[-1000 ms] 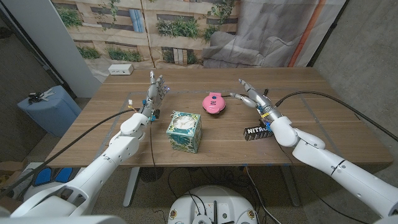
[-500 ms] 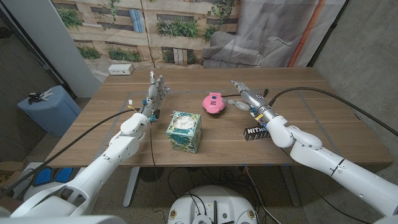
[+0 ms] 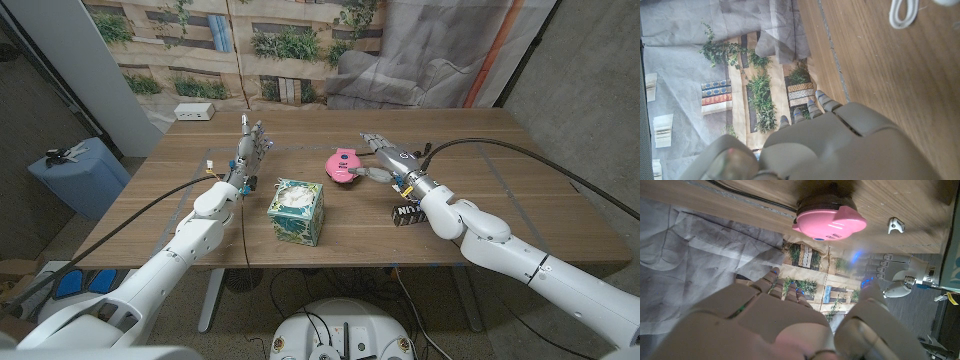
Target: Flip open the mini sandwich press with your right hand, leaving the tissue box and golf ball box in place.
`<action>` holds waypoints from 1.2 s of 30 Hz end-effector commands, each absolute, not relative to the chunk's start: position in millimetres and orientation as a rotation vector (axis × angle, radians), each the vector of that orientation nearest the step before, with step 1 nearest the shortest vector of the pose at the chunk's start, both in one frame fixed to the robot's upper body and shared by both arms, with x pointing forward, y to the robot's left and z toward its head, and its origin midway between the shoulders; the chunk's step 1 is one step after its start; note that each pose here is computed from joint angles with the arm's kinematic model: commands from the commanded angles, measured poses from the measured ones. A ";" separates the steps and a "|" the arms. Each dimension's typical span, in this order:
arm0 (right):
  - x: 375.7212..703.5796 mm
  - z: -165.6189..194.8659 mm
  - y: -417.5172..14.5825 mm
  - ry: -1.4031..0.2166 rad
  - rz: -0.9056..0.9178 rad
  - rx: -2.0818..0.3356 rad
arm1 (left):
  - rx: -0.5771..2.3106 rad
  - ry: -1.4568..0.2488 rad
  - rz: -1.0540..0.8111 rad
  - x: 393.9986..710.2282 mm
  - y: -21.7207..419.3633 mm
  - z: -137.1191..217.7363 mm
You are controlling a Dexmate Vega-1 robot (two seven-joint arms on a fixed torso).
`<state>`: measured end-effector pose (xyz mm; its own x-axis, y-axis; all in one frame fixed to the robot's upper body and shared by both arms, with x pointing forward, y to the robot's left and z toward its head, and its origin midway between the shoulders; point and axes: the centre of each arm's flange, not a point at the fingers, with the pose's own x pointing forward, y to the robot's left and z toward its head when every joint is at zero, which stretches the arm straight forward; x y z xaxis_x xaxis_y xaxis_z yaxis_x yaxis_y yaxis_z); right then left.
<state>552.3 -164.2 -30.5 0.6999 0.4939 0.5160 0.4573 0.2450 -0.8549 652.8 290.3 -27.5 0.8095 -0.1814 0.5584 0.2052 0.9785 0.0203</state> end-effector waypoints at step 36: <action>564.2 -43.1 -127.8 -0.932 -0.059 -1.714 | -0.042 -0.593 -0.206 652.7 290.3 -27.5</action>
